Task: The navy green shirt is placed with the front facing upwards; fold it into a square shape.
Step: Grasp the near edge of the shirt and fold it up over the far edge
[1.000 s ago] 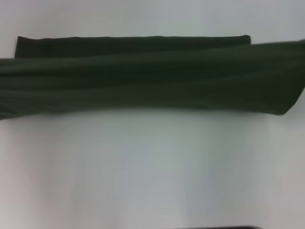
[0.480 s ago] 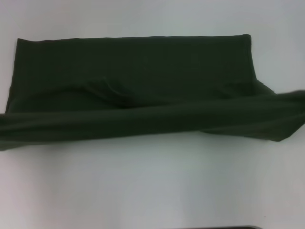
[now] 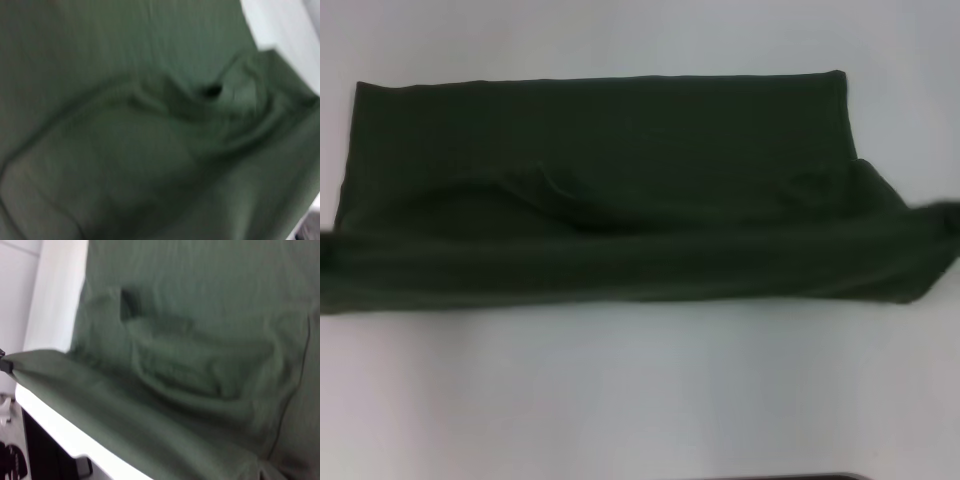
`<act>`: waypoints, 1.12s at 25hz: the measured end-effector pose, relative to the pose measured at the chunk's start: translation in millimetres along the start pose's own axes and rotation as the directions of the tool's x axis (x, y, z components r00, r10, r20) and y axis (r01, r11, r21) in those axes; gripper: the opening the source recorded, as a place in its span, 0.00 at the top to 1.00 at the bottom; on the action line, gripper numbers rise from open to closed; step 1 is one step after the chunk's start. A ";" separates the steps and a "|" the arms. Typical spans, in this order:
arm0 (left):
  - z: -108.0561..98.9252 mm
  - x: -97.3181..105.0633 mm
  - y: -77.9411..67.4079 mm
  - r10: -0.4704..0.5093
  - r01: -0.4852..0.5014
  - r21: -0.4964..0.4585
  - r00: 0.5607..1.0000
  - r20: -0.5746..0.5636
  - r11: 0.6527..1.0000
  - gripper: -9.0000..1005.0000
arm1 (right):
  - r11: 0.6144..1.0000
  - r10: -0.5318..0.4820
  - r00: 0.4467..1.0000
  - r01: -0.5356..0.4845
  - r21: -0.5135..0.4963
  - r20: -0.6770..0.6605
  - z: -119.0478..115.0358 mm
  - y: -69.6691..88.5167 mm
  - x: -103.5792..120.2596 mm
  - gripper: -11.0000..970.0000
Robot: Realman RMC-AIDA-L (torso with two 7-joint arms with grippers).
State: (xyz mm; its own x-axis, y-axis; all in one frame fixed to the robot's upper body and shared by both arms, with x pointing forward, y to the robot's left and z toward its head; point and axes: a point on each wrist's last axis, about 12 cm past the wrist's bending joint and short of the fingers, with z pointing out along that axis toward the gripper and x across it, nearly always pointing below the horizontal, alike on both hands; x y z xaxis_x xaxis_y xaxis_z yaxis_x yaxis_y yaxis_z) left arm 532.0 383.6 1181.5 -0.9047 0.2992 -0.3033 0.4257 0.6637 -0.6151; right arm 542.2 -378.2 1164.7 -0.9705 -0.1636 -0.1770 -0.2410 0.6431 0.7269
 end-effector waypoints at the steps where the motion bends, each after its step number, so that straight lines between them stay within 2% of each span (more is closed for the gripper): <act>1: -2.8 -4.0 0.7 0.000 0.000 -0.007 1.000 0.030 1.000 0.98 | 1.000 -0.006 1.000 0.006 0.000 0.029 -2.6 0.9 -4.3 0.93; 6: -11.7 -29.1 4.5 -0.038 0.049 -0.068 0.985 0.165 0.996 0.98 | 0.999 -0.025 0.986 0.020 0.030 0.167 -7.5 1.8 -25.7 0.93; 13: -8.8 -61.7 7.9 -0.094 0.135 -0.132 0.955 0.281 0.982 0.97 | 0.993 -0.048 0.952 0.012 0.119 0.301 4.3 -2.4 -53.7 0.93; 19: 1.3 -70.9 14.4 -0.131 0.198 -0.193 0.940 0.314 0.961 0.97 | 0.987 -0.057 0.927 -0.002 0.158 0.371 12.5 -3.3 -67.2 0.93; 28: 24.1 -78.1 15.1 -0.131 0.207 -0.218 0.938 0.320 0.954 0.96 | 0.985 -0.063 0.915 -0.007 0.172 0.399 24.2 -2.8 -74.5 0.93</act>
State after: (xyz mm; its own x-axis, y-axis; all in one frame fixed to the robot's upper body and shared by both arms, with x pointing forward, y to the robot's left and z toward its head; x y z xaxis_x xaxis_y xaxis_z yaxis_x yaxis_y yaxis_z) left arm 609.5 353.7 1178.3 -0.8992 -0.0255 -0.4367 0.2146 0.8443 -0.4911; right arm 615.1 -349.6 1159.8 -0.8746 0.1086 -0.4725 -0.2313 0.7631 0.6035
